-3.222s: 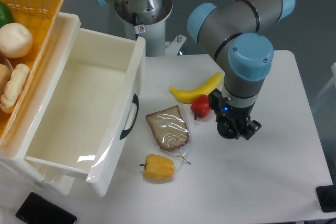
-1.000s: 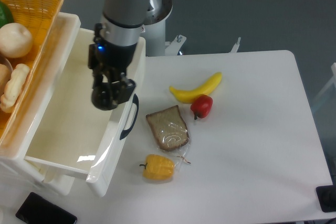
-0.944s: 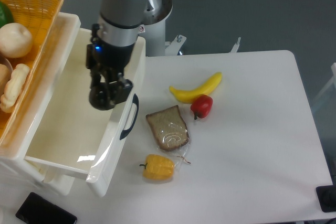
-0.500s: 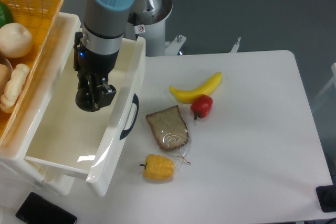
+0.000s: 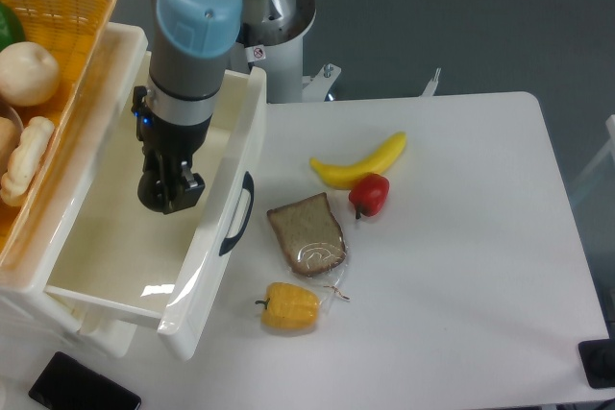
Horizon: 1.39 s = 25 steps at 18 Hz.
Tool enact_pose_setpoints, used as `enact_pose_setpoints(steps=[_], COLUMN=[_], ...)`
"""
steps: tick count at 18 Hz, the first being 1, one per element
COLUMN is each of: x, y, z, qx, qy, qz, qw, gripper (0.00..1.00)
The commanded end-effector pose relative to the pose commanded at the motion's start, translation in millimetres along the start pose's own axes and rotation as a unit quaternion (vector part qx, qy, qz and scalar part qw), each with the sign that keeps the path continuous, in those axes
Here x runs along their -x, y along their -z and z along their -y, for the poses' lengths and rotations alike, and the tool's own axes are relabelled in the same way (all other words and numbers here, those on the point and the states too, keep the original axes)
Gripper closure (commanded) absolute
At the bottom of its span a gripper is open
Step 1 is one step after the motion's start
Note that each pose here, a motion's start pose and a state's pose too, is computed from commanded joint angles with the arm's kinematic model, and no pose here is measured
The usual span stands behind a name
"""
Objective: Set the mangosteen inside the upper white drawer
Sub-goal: 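Open the gripper to release the mangosteen inside the drawer, then raise the open gripper up out of the drawer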
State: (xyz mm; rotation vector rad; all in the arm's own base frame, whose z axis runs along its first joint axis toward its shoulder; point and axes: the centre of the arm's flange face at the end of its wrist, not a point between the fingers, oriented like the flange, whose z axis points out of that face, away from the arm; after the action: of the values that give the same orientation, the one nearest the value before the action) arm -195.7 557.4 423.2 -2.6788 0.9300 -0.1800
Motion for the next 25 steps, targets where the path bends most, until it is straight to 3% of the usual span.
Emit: enact_pose_setpoints(steps=[2, 4, 9, 11, 14, 18, 25], x=[0, 0, 0, 3, 25, 40, 79], y=[1, 1, 15, 34, 77, 103, 144], z=[1, 0, 3, 2, -15, -42, -153], qx=[-0.001, -0.001, -0.011, -0.034, -0.096, -0.118, -0.138], qy=[-0.007, -0.013, -0.008, 0.031, 0.111, 0.182, 0.271], qz=[0.001, 0.000, 0.012, 0.025, 0.055, 0.088, 0.133], qw=[1.0000, 0.9999, 0.9998, 0.9986, 0.9877, 0.9722, 0.9433], gripper=[0.11, 0.06, 0.01, 0.01, 0.01, 0.01, 0.00])
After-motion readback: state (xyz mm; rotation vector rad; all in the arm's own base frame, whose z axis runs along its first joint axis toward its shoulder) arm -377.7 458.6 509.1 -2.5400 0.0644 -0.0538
